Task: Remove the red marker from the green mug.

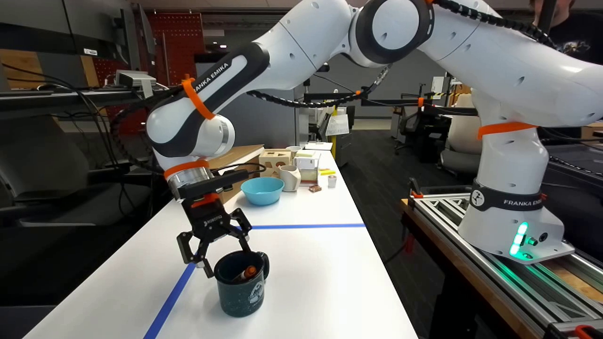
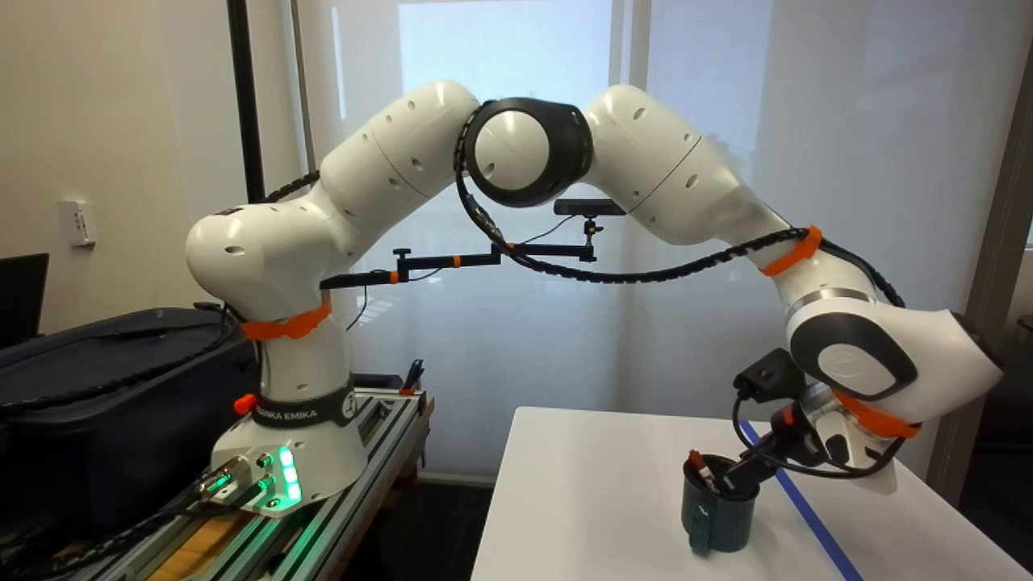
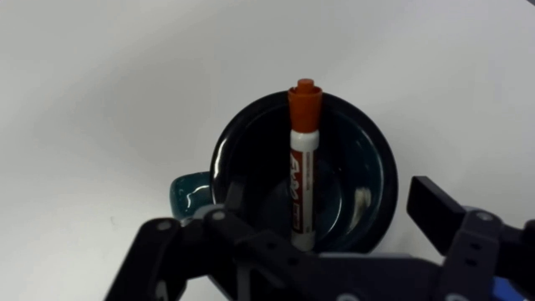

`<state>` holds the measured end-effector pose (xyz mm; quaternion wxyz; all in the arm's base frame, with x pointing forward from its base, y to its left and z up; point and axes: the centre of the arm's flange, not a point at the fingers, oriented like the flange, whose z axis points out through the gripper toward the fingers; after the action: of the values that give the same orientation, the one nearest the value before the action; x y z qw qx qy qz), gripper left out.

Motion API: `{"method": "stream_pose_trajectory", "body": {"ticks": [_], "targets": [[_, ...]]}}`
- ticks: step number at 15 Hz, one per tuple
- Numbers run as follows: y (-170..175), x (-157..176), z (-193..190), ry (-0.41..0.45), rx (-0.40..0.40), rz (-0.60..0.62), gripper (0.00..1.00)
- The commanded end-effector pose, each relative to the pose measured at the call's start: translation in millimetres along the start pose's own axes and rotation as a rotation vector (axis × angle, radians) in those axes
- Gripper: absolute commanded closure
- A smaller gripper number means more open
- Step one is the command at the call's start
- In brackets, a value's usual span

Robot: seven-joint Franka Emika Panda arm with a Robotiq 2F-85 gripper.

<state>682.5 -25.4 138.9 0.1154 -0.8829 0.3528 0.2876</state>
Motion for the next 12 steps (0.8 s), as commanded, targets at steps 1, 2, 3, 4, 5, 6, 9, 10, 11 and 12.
{"method": "stream_pose_trajectory", "body": {"ticks": [1, 2, 3, 4, 5, 6, 9, 10, 11, 12], "targets": [[-13.7, 7.5, -2.1, -0.023, 0.031, -0.024, 0.34], [-15.3, 6.8, -1.4, -0.025, 0.034, -0.027, 0.42], [-16.4, 6.1, -1.0, -0.026, 0.038, -0.029, 0.51], [-17.7, 5.6, -0.6, -0.027, 0.043, -0.031, 0.58], [-19.2, 4.9, -1.0, -0.027, 0.045, -0.033, 0.67], [-20.2, 4.6, -0.3, -0.028, 0.047, -0.034, 0.58], [-19.5, 4.8, 1.9, -0.034, 0.047, -0.033, 0.55], [-18.4, 5.8, 2.7, -0.036, 0.047, -0.029, 0.56], [-18.3, 6.2, 2.8, -0.036, 0.048, -0.028, 0.53], [-19.0, 5.6, 2.2, -0.040, 0.051, -0.030, 0.55]]}}
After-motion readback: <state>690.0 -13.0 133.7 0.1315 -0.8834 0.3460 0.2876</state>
